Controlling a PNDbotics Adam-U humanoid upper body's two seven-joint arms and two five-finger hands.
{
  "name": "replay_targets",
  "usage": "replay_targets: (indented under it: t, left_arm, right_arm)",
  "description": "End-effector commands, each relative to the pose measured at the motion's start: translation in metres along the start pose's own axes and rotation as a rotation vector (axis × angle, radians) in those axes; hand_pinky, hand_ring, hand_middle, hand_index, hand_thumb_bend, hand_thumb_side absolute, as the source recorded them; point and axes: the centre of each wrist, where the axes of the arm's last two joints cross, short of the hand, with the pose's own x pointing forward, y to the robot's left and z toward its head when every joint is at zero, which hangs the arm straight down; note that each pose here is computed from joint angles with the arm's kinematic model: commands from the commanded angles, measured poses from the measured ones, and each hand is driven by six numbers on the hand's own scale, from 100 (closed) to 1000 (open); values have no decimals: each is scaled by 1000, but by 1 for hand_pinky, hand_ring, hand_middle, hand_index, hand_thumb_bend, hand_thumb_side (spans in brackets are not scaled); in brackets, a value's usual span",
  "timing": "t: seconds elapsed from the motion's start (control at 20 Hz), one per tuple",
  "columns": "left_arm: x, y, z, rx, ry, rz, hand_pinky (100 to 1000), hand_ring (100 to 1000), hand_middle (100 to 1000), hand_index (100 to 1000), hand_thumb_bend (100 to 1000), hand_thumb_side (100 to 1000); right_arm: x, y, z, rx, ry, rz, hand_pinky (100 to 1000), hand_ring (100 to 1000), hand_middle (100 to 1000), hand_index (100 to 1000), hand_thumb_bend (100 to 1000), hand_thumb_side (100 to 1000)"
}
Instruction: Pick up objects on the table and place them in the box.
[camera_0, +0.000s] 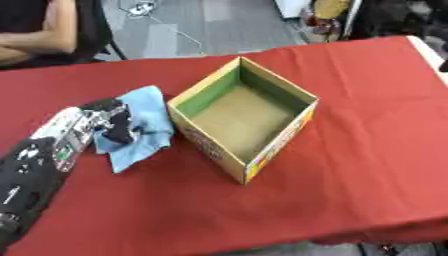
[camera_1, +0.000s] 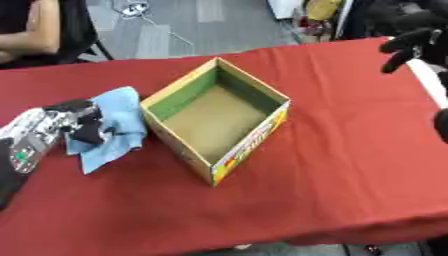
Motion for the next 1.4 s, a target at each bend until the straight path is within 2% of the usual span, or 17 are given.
replay_targets:
  t: [0.05,0.15,0.3,0.35,0.4,0.45,0.5,0.55,0.6,0.65,0.7,0.75,0.8,0.85,1.05,1.2,1.4]
  left_arm:
    - [-5,28,13,128,-16,128,100,100,116,105,100,360]
    - [-6,33,18,178,-27,192,100,100,119,105,100,366]
    - [-7,39,23,222,-24,210,100,100,153,136,100,356]
    - [-6,41,25,234,-23,183,100,100,300,276,100,312]
    - [-4,42,27,239,-21,138,100,164,369,370,100,296]
    - [-1,44,30,231,-18,53,470,506,614,670,152,161]
    - [4,47,33,217,-15,-65,470,506,614,670,152,161]
    - [10,51,36,188,-10,-200,807,811,845,956,642,502]
    - [18,55,40,157,-2,-323,786,793,831,937,604,468]
    - [25,59,43,130,4,-418,884,903,928,1000,834,698]
    - [31,63,46,108,11,-487,878,888,914,1000,807,663]
    - [35,66,49,90,15,-533,913,946,953,1000,877,755]
    - [39,69,51,76,18,-562,905,936,947,1000,871,745]
    - [42,70,52,63,19,-587,950,986,977,1000,896,794]
    - [56,73,52,32,15,-689,994,1000,977,1000,886,797]
    - [66,70,48,-4,-4,-771,994,1000,976,1000,887,806]
    - [67,63,39,-71,-16,-784,984,999,977,1000,900,872]
  right_arm:
    - [5,-5,-3,2,-12,24,570,724,818,977,452,645]
    - [5,-5,-2,2,-11,24,569,724,817,976,452,644]
    - [5,-5,-2,3,-10,24,569,723,816,976,453,644]
    - [5,-5,-2,4,-10,24,569,723,816,976,454,644]
    - [5,-5,-2,4,-10,24,569,723,816,976,454,644]
    - [5,-5,-2,6,-10,23,568,723,816,976,454,644]
    - [5,-5,-2,7,-10,23,568,723,816,976,454,644]
    - [5,-4,-2,9,-10,22,568,723,816,977,454,644]
    - [5,-4,-2,11,-9,22,568,723,816,977,454,644]
    - [5,-4,-2,12,-9,21,568,723,816,977,453,644]
    - [5,-4,-2,13,-8,21,568,723,816,977,453,644]
    - [5,-4,-2,14,-9,20,568,723,816,977,453,644]
    - [5,-4,-2,15,-9,19,568,723,816,977,453,644]
    - [5,-4,-2,16,-9,19,568,723,816,977,452,644]
    - [5,-4,-3,19,-12,17,568,723,816,977,452,644]
    - [5,-4,-4,23,-14,16,568,723,816,977,452,644]
    - [5,-4,-4,24,-18,15,568,722,814,977,449,645]
